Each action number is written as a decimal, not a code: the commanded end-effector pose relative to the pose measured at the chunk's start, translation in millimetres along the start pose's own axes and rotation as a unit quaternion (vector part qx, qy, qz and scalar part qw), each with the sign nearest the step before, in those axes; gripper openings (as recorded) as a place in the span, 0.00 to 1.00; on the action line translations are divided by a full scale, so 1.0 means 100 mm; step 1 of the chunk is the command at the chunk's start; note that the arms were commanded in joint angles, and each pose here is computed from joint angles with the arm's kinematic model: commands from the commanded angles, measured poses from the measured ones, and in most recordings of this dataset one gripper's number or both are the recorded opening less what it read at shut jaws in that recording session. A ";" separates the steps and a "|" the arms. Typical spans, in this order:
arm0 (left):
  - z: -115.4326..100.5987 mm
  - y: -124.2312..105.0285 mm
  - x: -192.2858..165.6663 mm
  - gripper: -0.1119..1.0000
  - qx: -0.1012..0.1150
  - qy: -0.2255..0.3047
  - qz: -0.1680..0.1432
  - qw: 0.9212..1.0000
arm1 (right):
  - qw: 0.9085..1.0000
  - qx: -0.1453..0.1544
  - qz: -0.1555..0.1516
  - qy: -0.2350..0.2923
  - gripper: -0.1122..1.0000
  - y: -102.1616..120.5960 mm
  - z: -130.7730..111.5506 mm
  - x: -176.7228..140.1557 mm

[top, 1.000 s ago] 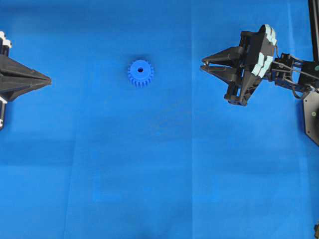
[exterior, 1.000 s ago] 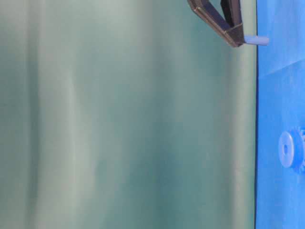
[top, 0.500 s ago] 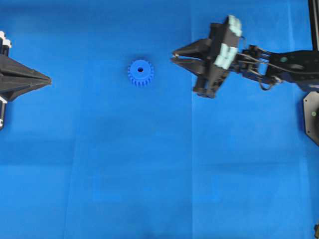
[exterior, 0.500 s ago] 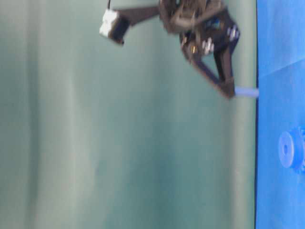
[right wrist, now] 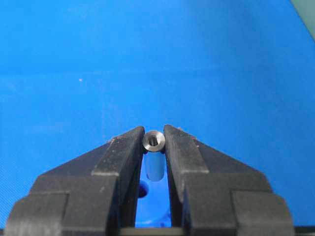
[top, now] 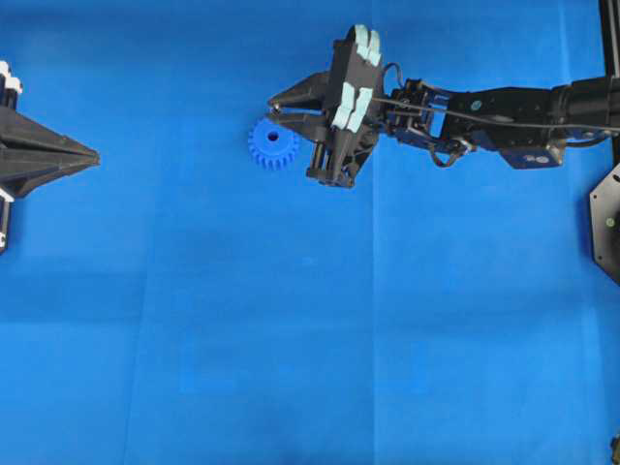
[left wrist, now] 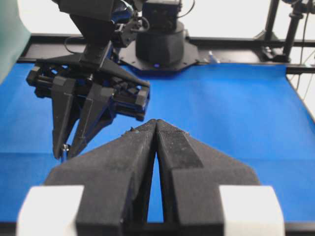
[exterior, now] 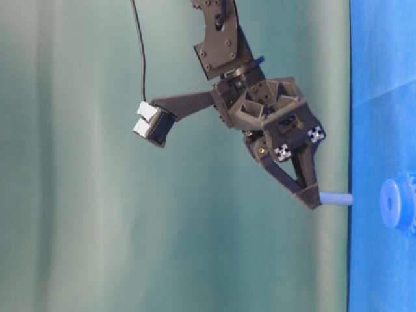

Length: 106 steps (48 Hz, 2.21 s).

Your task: Insert the shaft placed at a random location into the center hole of the small gear at another random location.

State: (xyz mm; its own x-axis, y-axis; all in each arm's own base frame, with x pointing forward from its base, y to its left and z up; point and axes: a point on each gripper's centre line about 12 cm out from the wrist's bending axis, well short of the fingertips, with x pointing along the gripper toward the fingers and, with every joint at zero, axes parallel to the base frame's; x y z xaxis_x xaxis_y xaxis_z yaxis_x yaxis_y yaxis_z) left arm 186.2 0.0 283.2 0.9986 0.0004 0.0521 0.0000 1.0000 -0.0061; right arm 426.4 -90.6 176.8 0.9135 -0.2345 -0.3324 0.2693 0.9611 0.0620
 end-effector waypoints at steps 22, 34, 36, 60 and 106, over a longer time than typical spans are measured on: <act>0.04 0.00 0.02 0.10 -0.001 -0.005 0.000 1.000 | 1.000 0.003 0.002 -0.008 0.15 0.03 0.04 0.09; 0.04 0.00 0.02 0.10 -0.002 -0.005 0.000 1.000 | 1.000 0.009 -0.002 0.006 0.15 0.03 -0.11 0.21; 0.05 0.00 0.02 0.10 -0.001 -0.006 0.000 1.000 | 1.000 0.011 -0.003 0.008 0.15 0.03 -0.13 0.22; 0.04 0.00 0.02 0.10 -0.001 -0.003 0.001 1.000 | 1.000 0.011 -0.004 0.000 0.15 0.01 -0.08 0.18; 0.04 0.00 0.02 0.10 -0.001 -0.002 0.001 1.000 | 1.000 0.014 -0.007 -0.024 0.15 0.03 -0.07 0.15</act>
State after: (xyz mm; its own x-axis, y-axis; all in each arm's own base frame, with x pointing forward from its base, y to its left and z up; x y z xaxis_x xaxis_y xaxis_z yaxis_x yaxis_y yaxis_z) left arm 186.3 0.0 282.3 0.9990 0.0003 0.0445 0.0000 1.0000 -0.0076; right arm 436.3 -90.5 159.0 0.9118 -0.2480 -0.3273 0.2869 0.9550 0.0757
